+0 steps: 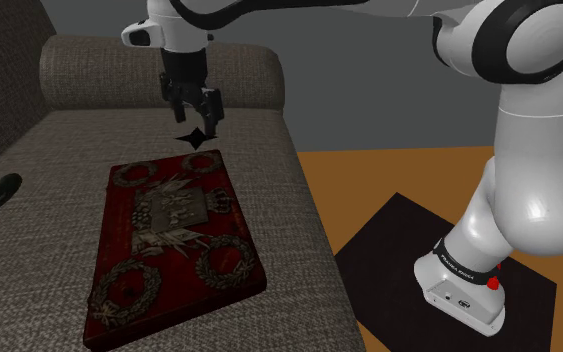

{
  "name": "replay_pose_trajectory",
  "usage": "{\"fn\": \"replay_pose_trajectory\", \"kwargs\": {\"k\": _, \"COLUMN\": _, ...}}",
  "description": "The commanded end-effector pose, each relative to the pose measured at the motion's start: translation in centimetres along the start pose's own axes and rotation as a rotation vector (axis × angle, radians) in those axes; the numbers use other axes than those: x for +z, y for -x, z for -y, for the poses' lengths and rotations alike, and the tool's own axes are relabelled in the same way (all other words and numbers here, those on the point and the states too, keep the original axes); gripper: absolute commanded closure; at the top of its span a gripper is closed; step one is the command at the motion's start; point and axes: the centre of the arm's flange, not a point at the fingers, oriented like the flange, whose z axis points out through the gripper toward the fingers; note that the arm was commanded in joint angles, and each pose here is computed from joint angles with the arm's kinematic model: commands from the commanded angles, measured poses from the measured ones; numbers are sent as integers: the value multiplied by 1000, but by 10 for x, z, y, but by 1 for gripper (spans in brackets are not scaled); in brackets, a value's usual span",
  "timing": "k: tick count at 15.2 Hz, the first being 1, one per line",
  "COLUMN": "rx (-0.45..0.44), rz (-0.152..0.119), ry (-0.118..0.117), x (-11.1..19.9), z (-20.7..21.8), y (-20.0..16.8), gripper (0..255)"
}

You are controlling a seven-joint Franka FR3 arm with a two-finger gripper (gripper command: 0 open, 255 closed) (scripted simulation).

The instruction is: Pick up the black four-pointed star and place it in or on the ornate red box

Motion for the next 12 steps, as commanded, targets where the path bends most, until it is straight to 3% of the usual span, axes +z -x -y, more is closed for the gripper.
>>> {"fn": "replay_pose_trajectory", "kwargs": {"k": 1, "rx": -10, "rz": 1, "ry": -1, "x": 10, "z": -1, "y": 0, "gripper": 0}}
{"fn": "replay_pose_trajectory", "kwargs": {"k": 3, "rx": -10, "rz": 1, "ry": -1, "x": 24, "z": -1, "y": 0, "gripper": 0}}
{"fn": "replay_pose_trajectory", "kwargs": {"k": 11, "rx": -10, "rz": 1, "ry": -1, "x": 24, "z": -1, "y": 0, "gripper": 0}}
{"fn": "replay_pose_trajectory", "kwargs": {"k": 12, "rx": -10, "rz": 1, "ry": -1, "x": 24, "z": -1, "y": 0, "gripper": 255}}
